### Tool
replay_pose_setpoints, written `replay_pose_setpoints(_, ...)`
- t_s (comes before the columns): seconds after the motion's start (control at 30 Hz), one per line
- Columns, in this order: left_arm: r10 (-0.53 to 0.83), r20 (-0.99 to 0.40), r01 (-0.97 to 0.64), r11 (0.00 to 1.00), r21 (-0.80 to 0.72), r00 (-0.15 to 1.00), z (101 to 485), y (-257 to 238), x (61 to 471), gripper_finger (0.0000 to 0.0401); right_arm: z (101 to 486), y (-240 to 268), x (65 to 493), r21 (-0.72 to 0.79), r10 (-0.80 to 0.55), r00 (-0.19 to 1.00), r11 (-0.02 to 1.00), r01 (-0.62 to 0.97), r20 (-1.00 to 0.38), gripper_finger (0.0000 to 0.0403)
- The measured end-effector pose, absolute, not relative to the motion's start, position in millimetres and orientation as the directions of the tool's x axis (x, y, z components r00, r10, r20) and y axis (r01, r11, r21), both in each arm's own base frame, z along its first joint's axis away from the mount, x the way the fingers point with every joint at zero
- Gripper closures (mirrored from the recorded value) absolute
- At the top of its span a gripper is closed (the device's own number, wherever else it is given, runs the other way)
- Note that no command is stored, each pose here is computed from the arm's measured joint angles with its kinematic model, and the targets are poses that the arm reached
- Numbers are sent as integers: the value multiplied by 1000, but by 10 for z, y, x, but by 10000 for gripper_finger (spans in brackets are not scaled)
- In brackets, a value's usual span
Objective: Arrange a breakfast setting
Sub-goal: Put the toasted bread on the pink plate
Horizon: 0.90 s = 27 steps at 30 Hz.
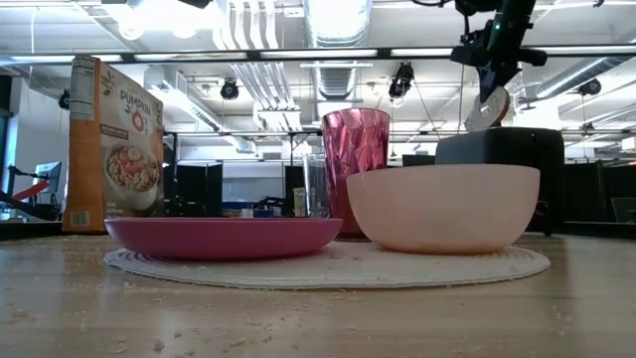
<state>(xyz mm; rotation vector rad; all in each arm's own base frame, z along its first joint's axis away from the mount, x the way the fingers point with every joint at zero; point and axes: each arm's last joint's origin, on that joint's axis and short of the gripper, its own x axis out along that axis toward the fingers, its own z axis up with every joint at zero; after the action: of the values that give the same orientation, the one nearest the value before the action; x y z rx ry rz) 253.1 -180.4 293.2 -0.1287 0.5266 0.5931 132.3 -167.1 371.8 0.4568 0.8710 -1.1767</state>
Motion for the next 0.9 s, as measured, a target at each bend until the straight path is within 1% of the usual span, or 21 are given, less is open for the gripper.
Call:
replay_pose_setpoints(0.17, 499, -507, -564, 825, 30, 703, 2932, -1805, 2533, 159, 3895, -1625, 1300, -74, -600, 178, 371, 926, -780, 379)
replay_pose_setpoints(0.27, 497, -506, -564, 826, 25, 705, 2935, -1808, 2536, 159, 3986, -1584, 1302, 15, -564, 276, 423, 906, -779, 379)
replay_pose_setpoints(0.43, 496, -505, -564, 826, 21, 707, 2936, -1809, 2538, 159, 4081, -1490, 1342, 253, -391, 543, 587, 769, -743, 379)
replay_pose_setpoints(0.53, 494, -503, -564, 826, 15, 709, 2938, -1813, 2542, 159, 4129, -1397, 1382, 360, -250, 683, 698, 619, -687, 379)
replay_pose_setpoints(0.6, 494, -503, -564, 826, 14, 710, 2938, -1813, 2543, 159, 4166, -1324, 1422, 402, -169, 747, 755, 518, -643, 379)
replay_pose_setpoints(0.7, 488, -499, -564, 826, -2, 716, 2944, -1821, 2552, 159, 4207, -1205, 1508, 412, -93, 796, 816, 406, -599, 379)
replay_pose_setpoints(0.9, 484, -492, -566, 824, -22, 724, 2913, -1856, 2595, 159, 4180, -961, 1779, 394, 32, 832, 891, 228, -553, 379)
